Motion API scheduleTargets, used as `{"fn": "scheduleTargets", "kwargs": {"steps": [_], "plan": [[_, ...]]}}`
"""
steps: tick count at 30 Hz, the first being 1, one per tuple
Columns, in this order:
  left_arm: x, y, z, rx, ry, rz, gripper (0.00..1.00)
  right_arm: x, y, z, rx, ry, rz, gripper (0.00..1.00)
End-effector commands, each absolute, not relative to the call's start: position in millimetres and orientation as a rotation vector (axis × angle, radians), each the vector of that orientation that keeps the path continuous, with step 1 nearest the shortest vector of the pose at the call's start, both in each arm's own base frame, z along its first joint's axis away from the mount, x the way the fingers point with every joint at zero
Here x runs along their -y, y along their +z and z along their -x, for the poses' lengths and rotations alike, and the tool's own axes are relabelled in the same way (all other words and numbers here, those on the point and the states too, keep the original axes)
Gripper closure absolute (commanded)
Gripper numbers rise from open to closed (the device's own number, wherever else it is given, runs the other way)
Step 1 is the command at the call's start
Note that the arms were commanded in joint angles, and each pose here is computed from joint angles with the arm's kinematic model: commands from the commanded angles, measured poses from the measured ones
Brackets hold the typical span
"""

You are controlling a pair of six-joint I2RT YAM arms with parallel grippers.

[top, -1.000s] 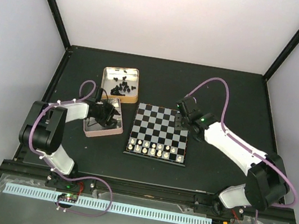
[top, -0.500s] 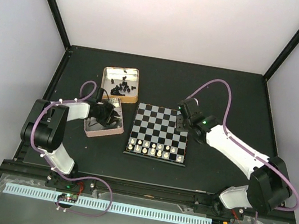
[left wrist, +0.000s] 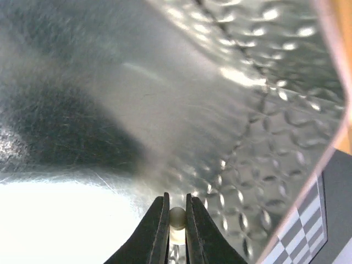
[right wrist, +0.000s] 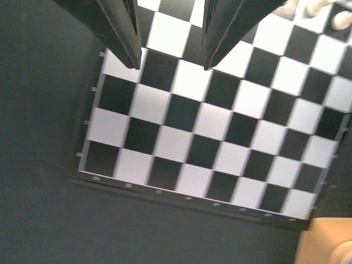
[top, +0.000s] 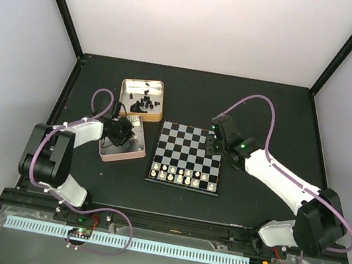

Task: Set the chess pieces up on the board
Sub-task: Pick up the chess piece from the storage box, then place the chess piece on the chessboard.

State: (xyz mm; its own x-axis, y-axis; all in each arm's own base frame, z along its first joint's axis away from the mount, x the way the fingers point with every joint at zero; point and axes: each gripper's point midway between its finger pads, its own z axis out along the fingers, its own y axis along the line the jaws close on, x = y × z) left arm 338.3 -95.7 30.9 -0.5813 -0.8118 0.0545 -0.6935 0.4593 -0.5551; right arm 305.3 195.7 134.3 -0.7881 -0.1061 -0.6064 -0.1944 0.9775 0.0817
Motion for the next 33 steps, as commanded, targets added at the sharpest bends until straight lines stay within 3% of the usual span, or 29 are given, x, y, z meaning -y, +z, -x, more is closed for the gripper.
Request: {"fn": "scheduleTargets", "kwargs": {"steps": [1, 4, 7, 15, 23, 29, 33], "plan": [[95, 69, -348, -2.491, -0.752, 0.969, 0.98, -238, 153, -299, -2.420, 0.499, 0.334, 0.68], [108, 95, -346, -2.487, -0.796, 0.793, 0.98, -278, 172, -289, -2.335, 0.789, 0.458, 0.65], [134, 130, -344, -2.453, -0.913, 0.603, 0.99, -306, 191, -278, -2.243, 0.993, 0.551, 0.52], [220, 211, -316, -2.393, -1.283, 0.218, 0.98, -341, 201, -261, -2.160, 1.146, 0.677, 0.42], [258, 240, -275, -2.403, -1.453, 0.083, 0.97, -339, 205, -250, -2.126, 1.196, 0.642, 0.43], [269, 250, -254, -2.381, -1.526, 0.042, 0.97, -334, 198, -247, -2.150, 1.196, 0.604, 0.56], [268, 247, -249, -2.396, -1.501, 0.049, 0.97, -334, 206, -240, -2.114, 1.231, 0.635, 0.57]]}}
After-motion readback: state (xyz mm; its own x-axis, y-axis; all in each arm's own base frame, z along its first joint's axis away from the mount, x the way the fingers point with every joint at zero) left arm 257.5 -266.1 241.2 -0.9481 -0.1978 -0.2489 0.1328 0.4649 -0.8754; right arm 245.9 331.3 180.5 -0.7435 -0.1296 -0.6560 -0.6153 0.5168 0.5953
